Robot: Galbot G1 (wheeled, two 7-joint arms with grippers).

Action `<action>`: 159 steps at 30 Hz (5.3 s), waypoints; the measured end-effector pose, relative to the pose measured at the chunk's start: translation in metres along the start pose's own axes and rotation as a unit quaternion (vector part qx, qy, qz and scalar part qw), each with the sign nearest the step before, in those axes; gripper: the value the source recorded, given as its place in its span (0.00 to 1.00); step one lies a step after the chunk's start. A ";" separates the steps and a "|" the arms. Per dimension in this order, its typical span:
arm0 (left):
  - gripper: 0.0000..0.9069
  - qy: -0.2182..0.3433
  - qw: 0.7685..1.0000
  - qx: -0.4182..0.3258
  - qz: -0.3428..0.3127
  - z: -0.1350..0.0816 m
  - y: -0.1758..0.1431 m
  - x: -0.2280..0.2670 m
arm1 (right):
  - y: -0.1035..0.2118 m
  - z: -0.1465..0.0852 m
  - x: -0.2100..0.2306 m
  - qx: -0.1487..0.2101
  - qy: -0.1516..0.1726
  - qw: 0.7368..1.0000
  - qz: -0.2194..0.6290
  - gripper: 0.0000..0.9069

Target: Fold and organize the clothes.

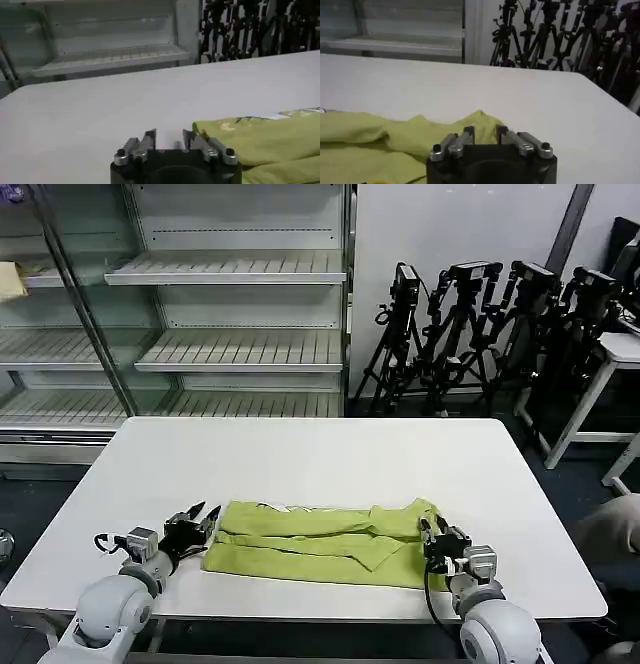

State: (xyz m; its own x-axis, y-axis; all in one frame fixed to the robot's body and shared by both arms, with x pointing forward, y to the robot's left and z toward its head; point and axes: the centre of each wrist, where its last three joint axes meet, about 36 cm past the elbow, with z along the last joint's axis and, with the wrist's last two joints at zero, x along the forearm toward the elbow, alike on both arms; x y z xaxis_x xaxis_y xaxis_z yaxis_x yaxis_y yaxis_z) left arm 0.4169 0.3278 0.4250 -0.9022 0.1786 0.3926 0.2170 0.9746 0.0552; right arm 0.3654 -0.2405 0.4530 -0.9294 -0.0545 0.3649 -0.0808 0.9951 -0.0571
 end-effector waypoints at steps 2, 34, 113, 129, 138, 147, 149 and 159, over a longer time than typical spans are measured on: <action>1.00 -0.001 1.000 0.004 0.000 -0.002 -0.003 0.003 | -0.001 -0.001 0.005 -0.001 -0.004 1.000 0.003 1.00; 1.00 0.022 0.991 0.129 -0.024 -0.006 -0.064 0.030 | -0.013 -0.003 0.064 -0.018 -0.028 0.999 0.043 1.00; 0.02 -0.038 0.995 -0.069 0.063 -0.041 -0.130 0.047 | -0.022 0.003 0.076 -0.013 -0.026 0.997 0.069 1.00; 1.00 -0.066 0.993 -0.042 0.086 -0.042 -0.144 0.038 | -0.019 -0.001 0.079 -0.011 -0.031 0.997 0.063 1.00; 1.00 -0.105 0.992 -0.028 0.070 -0.054 -0.122 0.042 | -0.018 -0.002 0.077 -0.012 -0.032 0.998 0.060 1.00; 1.00 -0.048 0.999 -0.020 -0.004 -0.035 -0.080 0.042 | -0.015 -0.001 0.074 -0.012 -0.031 0.998 0.056 1.00; 1.00 -0.036 0.999 -0.015 -0.015 -0.031 -0.073 0.041 | -0.015 -0.001 0.075 -0.011 -0.031 0.998 0.056 1.00; 1.00 0.012 0.999 0.023 -0.034 -0.011 -0.045 0.032 | -0.016 -0.001 0.077 -0.008 -0.031 0.998 0.056 1.00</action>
State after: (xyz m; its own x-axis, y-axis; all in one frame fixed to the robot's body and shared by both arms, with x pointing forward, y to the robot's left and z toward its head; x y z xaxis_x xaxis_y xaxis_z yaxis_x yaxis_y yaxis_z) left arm 0.3829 0.2884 0.4450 -0.9051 0.1084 0.4110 0.1367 0.9898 0.0400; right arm 0.2957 -0.2601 0.4830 -0.9529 0.0523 0.2986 0.0301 0.9965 -0.0784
